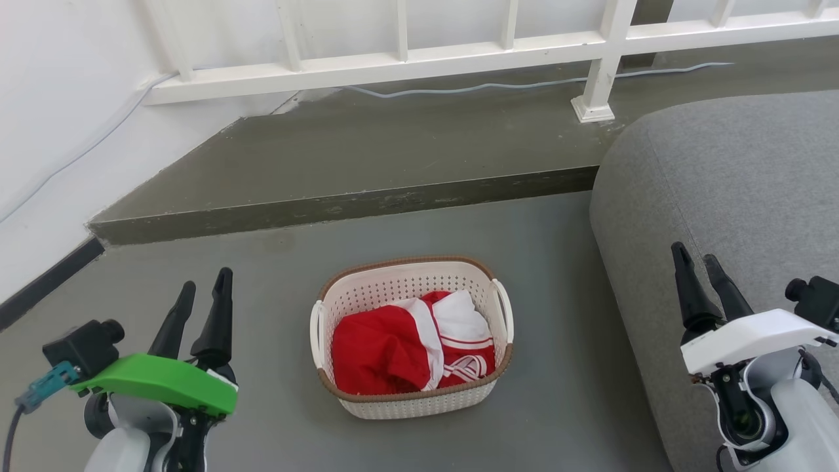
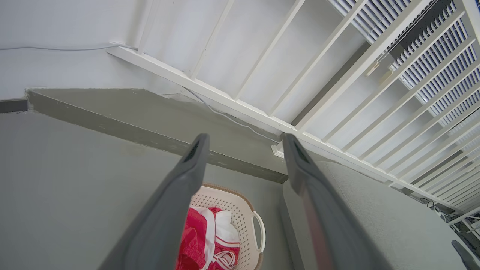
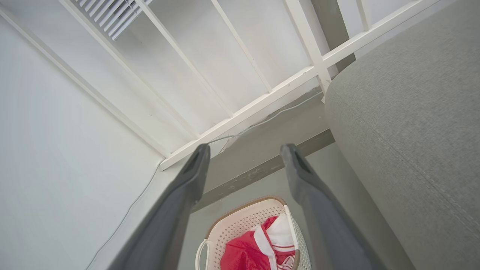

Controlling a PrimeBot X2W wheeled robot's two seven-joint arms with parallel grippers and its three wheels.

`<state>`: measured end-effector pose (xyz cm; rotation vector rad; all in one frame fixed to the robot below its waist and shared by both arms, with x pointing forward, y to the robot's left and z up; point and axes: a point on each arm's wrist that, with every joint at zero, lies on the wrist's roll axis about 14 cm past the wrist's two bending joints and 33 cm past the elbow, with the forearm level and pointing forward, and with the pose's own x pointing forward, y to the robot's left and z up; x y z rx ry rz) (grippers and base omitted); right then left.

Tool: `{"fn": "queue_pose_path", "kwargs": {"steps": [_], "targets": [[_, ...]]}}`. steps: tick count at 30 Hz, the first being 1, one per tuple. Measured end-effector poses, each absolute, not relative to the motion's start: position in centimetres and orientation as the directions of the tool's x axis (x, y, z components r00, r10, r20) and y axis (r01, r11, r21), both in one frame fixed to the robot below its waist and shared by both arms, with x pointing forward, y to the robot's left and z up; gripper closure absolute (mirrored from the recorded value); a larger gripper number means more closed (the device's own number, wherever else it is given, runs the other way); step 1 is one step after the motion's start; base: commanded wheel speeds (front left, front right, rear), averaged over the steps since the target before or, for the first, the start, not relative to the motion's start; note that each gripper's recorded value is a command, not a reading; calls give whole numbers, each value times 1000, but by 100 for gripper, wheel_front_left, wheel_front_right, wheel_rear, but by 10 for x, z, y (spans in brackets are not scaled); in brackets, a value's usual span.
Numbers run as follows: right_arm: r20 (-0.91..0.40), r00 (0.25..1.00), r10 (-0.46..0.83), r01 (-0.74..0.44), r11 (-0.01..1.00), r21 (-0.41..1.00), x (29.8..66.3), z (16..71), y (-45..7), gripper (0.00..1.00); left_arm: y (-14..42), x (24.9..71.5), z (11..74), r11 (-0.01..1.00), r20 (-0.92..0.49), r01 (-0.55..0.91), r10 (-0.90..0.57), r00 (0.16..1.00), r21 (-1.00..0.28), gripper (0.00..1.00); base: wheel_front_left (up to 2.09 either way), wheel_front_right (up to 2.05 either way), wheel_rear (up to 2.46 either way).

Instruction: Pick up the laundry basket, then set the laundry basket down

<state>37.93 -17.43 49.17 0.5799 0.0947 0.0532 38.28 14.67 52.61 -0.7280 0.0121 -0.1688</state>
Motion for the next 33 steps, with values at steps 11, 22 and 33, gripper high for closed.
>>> {"fn": "queue_pose_path", "kwargs": {"steps": [11,22,33], "targets": [[-56,993,100,-70,918,390,379,494,-163,0,139,380,528,846,54,168,-163,985,-506,0,0,0,0],[-37,992,124,-110,960,257,377,494,-153,0,133,378,529,899,68,176,-163,984,-401,0,0,0,0],[-22,990,141,-137,981,141,375,491,-145,0,129,377,530,941,94,180,-160,983,-287,0,0,0,0]]}}
